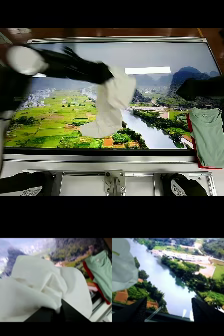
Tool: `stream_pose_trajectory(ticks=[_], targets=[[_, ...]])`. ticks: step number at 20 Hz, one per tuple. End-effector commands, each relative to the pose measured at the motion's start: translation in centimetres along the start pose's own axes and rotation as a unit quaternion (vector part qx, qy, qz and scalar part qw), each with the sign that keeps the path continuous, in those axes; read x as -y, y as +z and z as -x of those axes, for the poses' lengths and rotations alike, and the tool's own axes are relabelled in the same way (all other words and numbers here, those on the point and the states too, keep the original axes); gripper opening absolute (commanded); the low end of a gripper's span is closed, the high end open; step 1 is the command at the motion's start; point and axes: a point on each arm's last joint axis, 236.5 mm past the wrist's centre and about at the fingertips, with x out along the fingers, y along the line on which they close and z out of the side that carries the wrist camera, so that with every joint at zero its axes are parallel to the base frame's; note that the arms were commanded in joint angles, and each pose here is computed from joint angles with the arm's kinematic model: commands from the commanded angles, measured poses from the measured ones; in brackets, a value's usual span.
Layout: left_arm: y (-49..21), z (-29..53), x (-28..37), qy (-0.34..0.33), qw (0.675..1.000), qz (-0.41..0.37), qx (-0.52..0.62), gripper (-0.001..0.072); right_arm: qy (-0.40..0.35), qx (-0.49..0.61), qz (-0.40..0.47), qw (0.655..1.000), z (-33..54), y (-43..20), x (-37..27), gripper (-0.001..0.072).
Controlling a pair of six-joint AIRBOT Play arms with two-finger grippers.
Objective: Fold the shirts.
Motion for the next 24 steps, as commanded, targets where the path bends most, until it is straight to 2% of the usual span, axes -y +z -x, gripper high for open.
stream_pose_trajectory(ticks=[1, 2, 3, 4, 5, 8, 10, 13, 16, 18, 20, 21, 24], targets=[[-10.2, -12.9, 2.6, -0.06, 0.986, 0.043, -0.15, 0.004, -0.028, -0.044, -0.011, 0.999, -2.8, -2.2, 2.0, 0.0657], [-12.1, -14.8, 3.0, -0.071, 0.981, 0.059, -0.174, 0.006, -0.029, -0.049, -0.016, 0.998, -3.9, -2.5, 2.4, 0.0657], [-13.4, -15.9, 2.8, -0.074, 0.975, 0.073, -0.194, 0.0317, -0.03, -0.057, -0.02, 0.998, -5.1, -2.8, 2.8, 0.0657], [-13.8, -15.8, 1.7, -0.067, 0.972, 0.084, -0.209, 0.0686, -0.033, -0.066, -0.024, 0.997, -6.2, -3.0, 3.2, 0.0658], [-13.6, -14.8, -0.2, -0.055, 0.969, 0.094, -0.222, 0.072, -0.038, -0.076, -0.028, 0.996, -7.2, -3.2, 3.8, 0.0658], [-10.9, -7.7, -8.5, 0.005, 0.964, 0.122, -0.236, 0.072, -0.045, -0.105, -0.041, 0.993, -9.8, -3.4, 5.4, 0.0658], [-10.2, -1.2, -14.8, 0.08, 0.958, 0.14, -0.237, 0.0719, -0.042, -0.129, -0.056, 0.989, -11.0, -4.2, 6.7, 0.0659], [-14.0, 5.6, -20.0, 0.149, 0.941, 0.198, -0.23, 0.0719, -0.015, -0.154, -0.09, 0.984, -12.1, -5.3, 8.1, 0.0658], [-23.1, 7.1, -21.8, 0.175, 0.915, 0.284, -0.229, 0.0719, 0.011, -0.172, -0.117, 0.978, -13.1, -6.2, 8.6, 0.0658], [-27.9, 5.7, -21.3, 0.157, 0.903, 0.337, -0.216, 0.0719, 0.019, -0.186, -0.116, 0.976, -13.8, -7.0, 8.4, 0.0658], [-29.0, 3.1, -20.5, 0.119, 0.901, 0.379, -0.175, 0.0701, 0.046, -0.194, -0.122, 0.972, -14.6, -7.8, 7.3, 0.0658], [-29.2, 2.0, -20.7, 0.116, 0.898, 0.394, -0.158, 0.0659, 0.052, -0.198, -0.123, 0.971, -14.9, -8.2, 7.0, 0.0658], [-29.8, 0.1, -21.9, 0.122, 0.89, 0.411, -0.155, 0.0659, 0.056, -0.217, -0.128, 0.966, -15.4, -9.5, 6.8, 0.0658]])
